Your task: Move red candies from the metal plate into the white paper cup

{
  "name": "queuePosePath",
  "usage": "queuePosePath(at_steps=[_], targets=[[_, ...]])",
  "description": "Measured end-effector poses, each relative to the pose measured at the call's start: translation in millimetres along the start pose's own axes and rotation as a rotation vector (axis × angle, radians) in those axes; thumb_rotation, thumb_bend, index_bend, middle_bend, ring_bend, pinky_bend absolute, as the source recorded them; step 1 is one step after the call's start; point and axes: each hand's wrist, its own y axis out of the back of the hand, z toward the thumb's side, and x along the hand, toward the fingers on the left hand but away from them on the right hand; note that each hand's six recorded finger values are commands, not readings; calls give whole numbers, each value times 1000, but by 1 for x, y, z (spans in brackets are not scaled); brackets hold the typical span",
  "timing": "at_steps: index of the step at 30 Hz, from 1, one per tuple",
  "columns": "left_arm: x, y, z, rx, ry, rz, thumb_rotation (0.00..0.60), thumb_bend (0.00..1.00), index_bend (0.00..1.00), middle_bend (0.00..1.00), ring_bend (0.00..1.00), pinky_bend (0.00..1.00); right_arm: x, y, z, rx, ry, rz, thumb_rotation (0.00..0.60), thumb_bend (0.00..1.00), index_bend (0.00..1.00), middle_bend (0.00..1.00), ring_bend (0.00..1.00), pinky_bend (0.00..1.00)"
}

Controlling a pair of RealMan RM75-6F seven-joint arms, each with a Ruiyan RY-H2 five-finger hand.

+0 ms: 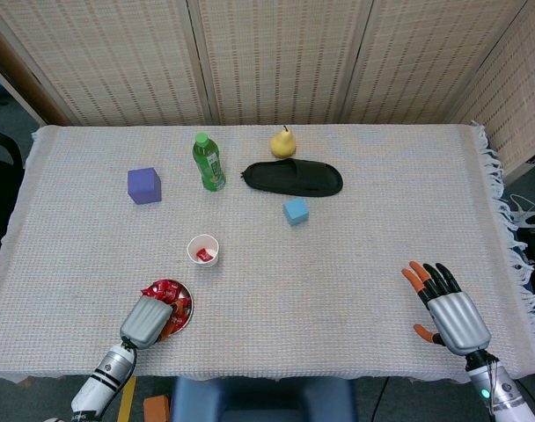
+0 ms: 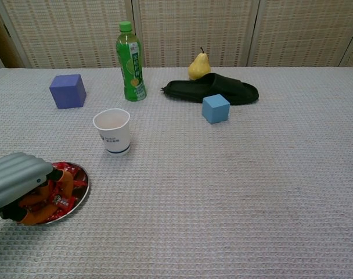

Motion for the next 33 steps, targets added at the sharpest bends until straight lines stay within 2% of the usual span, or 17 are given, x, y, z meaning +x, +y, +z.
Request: queuePosePath(at_steps=[9, 21, 26, 33], targets=[[-2, 10, -5, -35, 9, 40, 600, 477, 559, 1000, 1000, 1000, 0, 0, 0, 0, -1, 2, 600, 96, 0, 0, 0, 0], [11, 75, -27, -168, 62, 191, 600, 475, 557, 1000, 1000, 1000, -2, -1, -2, -2, -10, 6, 600, 96, 0, 0, 0, 0], [29, 104, -18, -212, 45, 248, 600, 473, 556, 1000, 1000, 1000, -5, -2, -4, -3, -18, 11, 600, 96, 0, 0, 0, 0], [59, 117, 12, -168, 4, 252, 600, 474, 539, 1000, 1000, 1000, -6, -2, -7, -5, -27, 15, 600, 96, 0, 0, 0, 0]])
